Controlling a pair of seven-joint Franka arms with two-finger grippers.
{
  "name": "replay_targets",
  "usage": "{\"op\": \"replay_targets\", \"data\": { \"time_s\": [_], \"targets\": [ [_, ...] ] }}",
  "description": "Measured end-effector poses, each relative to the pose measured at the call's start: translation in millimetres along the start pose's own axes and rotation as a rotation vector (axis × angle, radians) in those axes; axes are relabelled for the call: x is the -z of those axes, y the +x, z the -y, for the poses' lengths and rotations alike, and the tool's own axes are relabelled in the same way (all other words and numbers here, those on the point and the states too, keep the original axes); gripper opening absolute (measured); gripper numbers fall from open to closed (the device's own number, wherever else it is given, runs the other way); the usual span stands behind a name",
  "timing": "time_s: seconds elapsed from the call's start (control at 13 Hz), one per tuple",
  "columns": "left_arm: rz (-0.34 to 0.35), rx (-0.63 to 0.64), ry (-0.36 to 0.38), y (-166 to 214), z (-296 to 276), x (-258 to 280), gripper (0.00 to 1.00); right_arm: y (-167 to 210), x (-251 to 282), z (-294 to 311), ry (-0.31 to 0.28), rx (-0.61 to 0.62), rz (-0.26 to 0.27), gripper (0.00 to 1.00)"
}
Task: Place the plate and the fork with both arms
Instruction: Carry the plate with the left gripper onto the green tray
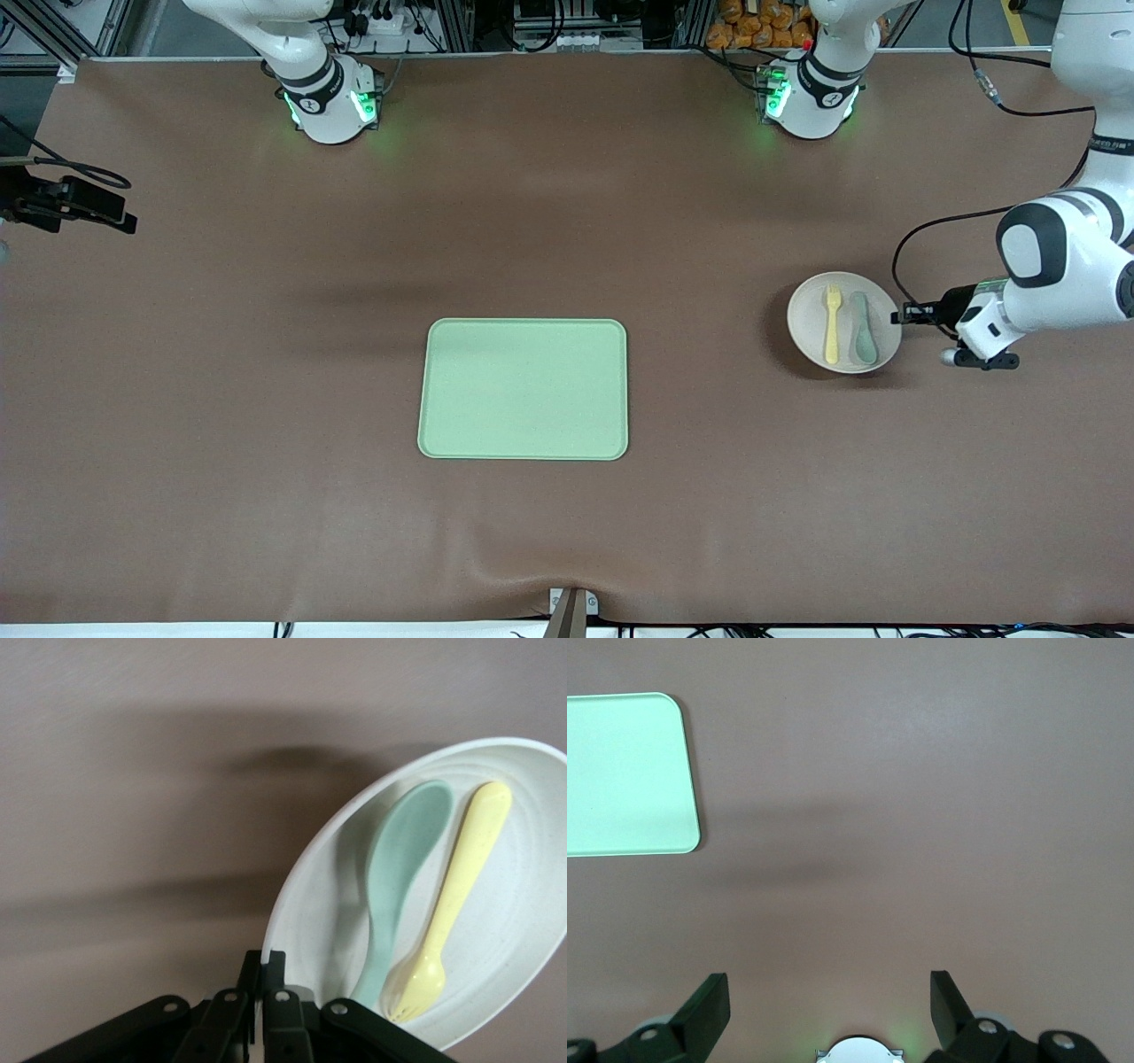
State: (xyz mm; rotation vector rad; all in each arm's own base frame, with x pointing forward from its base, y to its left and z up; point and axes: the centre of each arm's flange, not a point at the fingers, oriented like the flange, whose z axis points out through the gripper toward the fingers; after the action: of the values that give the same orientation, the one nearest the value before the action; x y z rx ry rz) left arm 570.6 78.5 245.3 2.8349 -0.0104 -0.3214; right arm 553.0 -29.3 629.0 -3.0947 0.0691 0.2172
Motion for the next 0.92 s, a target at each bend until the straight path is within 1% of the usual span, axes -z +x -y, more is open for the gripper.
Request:
{"op": "replay_targets", "data": {
  "time_s": [0.23, 0.46, 0.69, 0.92],
  "targets": [
    [-0.016, 0.039, -0.02, 29, -62, 2, 0.04, 1, 1, -1, 0.0, -0.001, -0.012, 1.0],
    [-0.025, 0.098, -0.037, 52, -138, -4, 0.04, 3, 3, -1, -0.001, -0.002, -0.029, 1.0],
    [-0.029, 0.185, -0.055, 69, -214, -15, 0.04, 4, 3, -1, -0.001, -0.001, -0.036, 1.0],
    [-0.014, 0.276, -0.057, 82, -279, -41, 0.04, 4, 3, 0, -0.001, -0.001, -0.037, 1.0]
  ]
}}
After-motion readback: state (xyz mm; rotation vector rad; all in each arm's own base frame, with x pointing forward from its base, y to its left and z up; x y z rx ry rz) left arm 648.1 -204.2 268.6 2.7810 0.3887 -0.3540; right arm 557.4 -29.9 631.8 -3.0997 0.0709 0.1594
